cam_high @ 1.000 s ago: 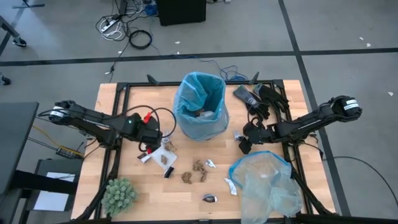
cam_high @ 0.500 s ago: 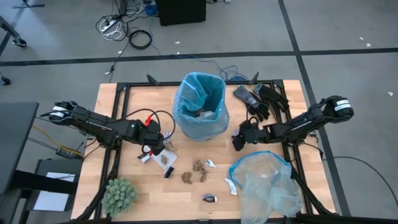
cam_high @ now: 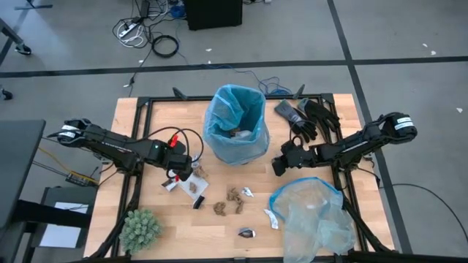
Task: Place trash/remove bag and relplace
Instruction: Put the white paper into the trash bin
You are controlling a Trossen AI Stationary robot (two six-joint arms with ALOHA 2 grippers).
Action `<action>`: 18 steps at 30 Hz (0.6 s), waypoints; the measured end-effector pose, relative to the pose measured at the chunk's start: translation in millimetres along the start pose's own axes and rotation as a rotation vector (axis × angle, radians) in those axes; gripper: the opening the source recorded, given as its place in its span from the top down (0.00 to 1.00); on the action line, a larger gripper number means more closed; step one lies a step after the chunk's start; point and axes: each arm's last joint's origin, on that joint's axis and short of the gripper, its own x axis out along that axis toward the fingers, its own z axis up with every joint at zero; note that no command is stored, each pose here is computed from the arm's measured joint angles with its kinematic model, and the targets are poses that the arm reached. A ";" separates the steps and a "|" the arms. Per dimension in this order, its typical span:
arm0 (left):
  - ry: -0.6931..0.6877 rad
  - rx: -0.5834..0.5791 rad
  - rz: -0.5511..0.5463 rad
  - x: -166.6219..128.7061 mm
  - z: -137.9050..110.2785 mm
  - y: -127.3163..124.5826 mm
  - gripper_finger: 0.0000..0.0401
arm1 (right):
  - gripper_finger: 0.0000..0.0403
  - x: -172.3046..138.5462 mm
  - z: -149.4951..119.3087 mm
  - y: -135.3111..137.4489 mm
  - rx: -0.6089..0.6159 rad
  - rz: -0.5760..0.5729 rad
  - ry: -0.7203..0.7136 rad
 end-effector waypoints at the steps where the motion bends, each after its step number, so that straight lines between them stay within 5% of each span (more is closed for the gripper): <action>1: 0.028 0.000 -0.017 0.0 -0.7 -0.6 0.60 | 1.00 -1.4 5.6 4.7 -0.003 0.011 -0.029; 10: 0.073 0.017 -0.030 -0.1 -2.3 -0.3 0.66 | 1.00 -32.2 77.6 52.9 -0.069 0.052 -0.356; 18: 0.166 0.006 -0.117 -2.6 -5.4 -4.0 0.66 | 1.00 -90.0 136.2 79.5 -0.290 -0.317 -0.515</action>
